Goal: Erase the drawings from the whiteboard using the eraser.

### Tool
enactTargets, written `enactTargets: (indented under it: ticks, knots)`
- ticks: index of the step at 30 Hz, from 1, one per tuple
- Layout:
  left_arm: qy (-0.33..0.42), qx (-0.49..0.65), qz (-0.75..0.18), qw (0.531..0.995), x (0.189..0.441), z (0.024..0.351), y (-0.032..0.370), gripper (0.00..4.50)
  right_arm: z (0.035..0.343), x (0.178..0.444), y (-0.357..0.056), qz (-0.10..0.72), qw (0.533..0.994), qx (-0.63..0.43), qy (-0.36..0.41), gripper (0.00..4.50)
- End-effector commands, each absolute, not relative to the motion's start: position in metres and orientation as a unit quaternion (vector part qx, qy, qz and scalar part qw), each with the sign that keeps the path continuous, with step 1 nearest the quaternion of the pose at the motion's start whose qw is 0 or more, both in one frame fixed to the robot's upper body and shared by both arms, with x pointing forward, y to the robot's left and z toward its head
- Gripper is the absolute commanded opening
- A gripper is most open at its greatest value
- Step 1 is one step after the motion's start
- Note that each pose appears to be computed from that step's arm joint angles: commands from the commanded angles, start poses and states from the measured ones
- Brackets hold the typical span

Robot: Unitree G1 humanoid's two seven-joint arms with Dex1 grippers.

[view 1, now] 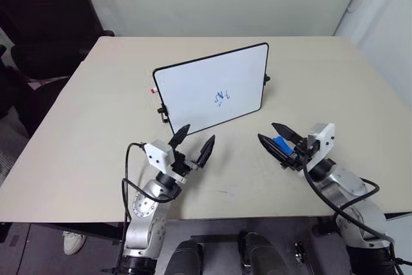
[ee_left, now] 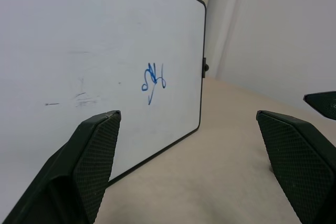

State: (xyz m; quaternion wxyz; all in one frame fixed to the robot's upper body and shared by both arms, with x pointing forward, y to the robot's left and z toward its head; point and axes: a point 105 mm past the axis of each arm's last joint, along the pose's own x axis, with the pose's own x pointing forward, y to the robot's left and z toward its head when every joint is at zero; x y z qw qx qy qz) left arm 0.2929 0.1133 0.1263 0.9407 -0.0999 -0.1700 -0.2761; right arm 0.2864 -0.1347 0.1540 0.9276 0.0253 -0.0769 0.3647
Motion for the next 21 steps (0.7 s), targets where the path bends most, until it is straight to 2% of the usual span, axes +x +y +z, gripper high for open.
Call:
enactTargets:
  ticks: [1,6,9,12,18,21]
  knots:
    - [-0.183,-0.106,-0.28,0.936,0.29,0.134,0.115,4.5,0.168,0.283,-0.132,0.369,0.923,0.012,-0.105,3.12]
    - [-0.183,-0.097,-0.27,0.94,0.291,0.132,0.116,4.5,0.165,0.284,-0.135,0.366,0.926,0.014,-0.089,3.12]
    - [-0.181,-0.1,-0.28,0.937,0.292,0.132,0.114,4.5,0.16,0.29,-0.136,0.36,0.931,0.018,-0.05,3.12]
    - [-0.178,-0.109,-0.287,0.935,0.291,0.13,0.106,4.5,0.149,0.296,-0.14,0.35,0.936,-0.024,0.015,3.12]
    - [-0.182,-0.116,-0.28,0.936,0.29,0.128,0.104,4.5,0.146,0.31,-0.159,0.32,0.938,-0.057,0.117,3.12]
    - [-0.183,-0.125,-0.283,0.933,0.29,0.127,0.101,4.5,0.145,0.319,-0.174,0.283,0.944,-0.103,0.136,3.12]
